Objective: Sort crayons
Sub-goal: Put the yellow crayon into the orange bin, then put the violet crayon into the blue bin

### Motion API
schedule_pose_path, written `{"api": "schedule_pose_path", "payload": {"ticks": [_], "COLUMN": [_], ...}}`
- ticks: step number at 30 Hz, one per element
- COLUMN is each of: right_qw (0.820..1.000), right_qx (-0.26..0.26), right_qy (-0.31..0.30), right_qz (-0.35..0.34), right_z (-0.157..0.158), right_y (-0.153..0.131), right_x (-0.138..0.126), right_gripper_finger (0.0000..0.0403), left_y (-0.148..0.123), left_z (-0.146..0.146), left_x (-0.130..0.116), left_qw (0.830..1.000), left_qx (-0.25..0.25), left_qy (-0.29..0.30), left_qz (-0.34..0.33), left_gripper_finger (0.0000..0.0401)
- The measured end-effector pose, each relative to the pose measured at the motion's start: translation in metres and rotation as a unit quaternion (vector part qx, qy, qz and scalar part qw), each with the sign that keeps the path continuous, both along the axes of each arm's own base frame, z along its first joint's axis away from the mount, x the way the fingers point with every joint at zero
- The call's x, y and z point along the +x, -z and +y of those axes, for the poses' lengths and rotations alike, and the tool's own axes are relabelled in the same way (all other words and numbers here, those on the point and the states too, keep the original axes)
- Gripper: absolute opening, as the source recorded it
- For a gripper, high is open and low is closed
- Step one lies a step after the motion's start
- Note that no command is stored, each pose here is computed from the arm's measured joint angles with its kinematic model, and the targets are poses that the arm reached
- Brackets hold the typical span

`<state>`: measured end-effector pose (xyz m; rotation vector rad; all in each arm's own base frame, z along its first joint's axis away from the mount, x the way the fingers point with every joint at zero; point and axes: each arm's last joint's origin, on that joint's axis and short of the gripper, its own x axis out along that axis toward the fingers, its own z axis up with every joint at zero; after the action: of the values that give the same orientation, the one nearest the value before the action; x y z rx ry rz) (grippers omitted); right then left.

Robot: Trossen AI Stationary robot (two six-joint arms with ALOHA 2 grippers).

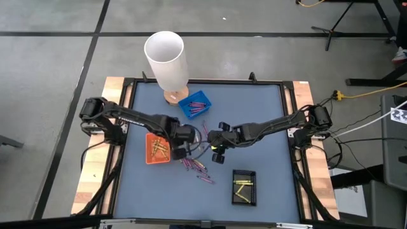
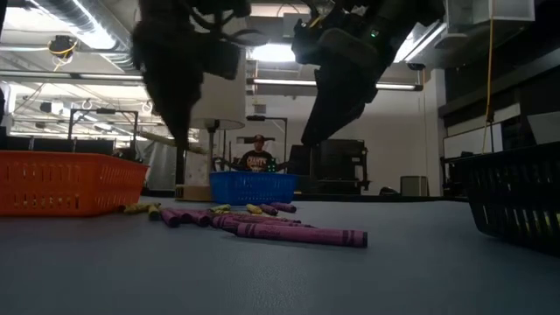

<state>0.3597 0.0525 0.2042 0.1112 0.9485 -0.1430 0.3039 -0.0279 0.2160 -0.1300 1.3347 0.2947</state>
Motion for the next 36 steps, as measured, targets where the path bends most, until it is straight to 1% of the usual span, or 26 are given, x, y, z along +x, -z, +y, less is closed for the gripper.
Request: {"api": "schedule_pose_path", "payload": {"ticks": [3,5,10,15,23,25,27,29,31,33,35,36], "right_qw": [1.000,1.000,1.000,1.000,0.998,0.999,0.998,0.998,0.998,0.998,0.996,0.996], "right_qx": [0.000,0.000,0.000,0.003,0.010,0.009,0.011,0.010,0.012,0.011,0.015,0.015], "right_qy": [0.000,0.000,0.001,0.001,0.001,0.001,0.001,0.001,0.001,0.001,0.001,0.001], "right_qz": [0.001,0.001,-0.001,-0.015,-0.057,-0.052,-0.065,-0.057,-0.067,-0.061,-0.088,-0.090], "right_z": [0.000,0.000,0.000,0.000,0.002,0.003,0.003,0.003,0.004,0.004,0.005,0.005], "right_y": [0.000,0.000,0.000,0.001,0.005,0.008,0.011,0.014,0.016,0.020,0.021,0.021], "right_x": [0.000,0.000,0.000,0.004,0.016,0.016,0.021,0.020,0.024,0.024,0.031,0.031], "right_gripper_finger": [0.0117,0.0117,0.0117,0.0117,0.0117,0.0117,0.0117,0.0117,0.0117,0.0117,0.0117,0.0117], "left_y": [0.001,0.001,0.000,-0.002,-0.002,-0.002,-0.002,0.000,0.003,0.006,0.010,0.012], "left_z": [-0.008,-0.013,-0.026,-0.039,-0.056,-0.058,-0.061,-0.061,-0.062,-0.062,-0.061,-0.060], "left_x": [-0.009,-0.015,-0.029,-0.038,-0.047,-0.048,-0.049,-0.051,-0.054,-0.056,-0.058,-0.059], "left_qw": [0.999,0.996,0.985,0.977,0.979,0.980,0.981,0.980,0.980,0.979,0.977,0.976], "left_qx": [0.024,0.049,0.107,0.127,0.138,0.139,0.140,0.142,0.145,0.148,0.151,0.153], "left_qy": [-0.026,-0.052,-0.120,-0.157,-0.123,-0.118,-0.114,-0.111,-0.108,-0.108,-0.117,-0.123], "left_qz": [0.031,0.046,0.064,0.067,0.079,0.080,0.079,0.083,0.087,0.093,0.096,0.096], "left_gripper_finger": [0.0006,0.0006,0.0006,0.0006,0.0007,0.0014,0.0025,0.0040,0.0057,0.0073,0.0087,0.0093]}}
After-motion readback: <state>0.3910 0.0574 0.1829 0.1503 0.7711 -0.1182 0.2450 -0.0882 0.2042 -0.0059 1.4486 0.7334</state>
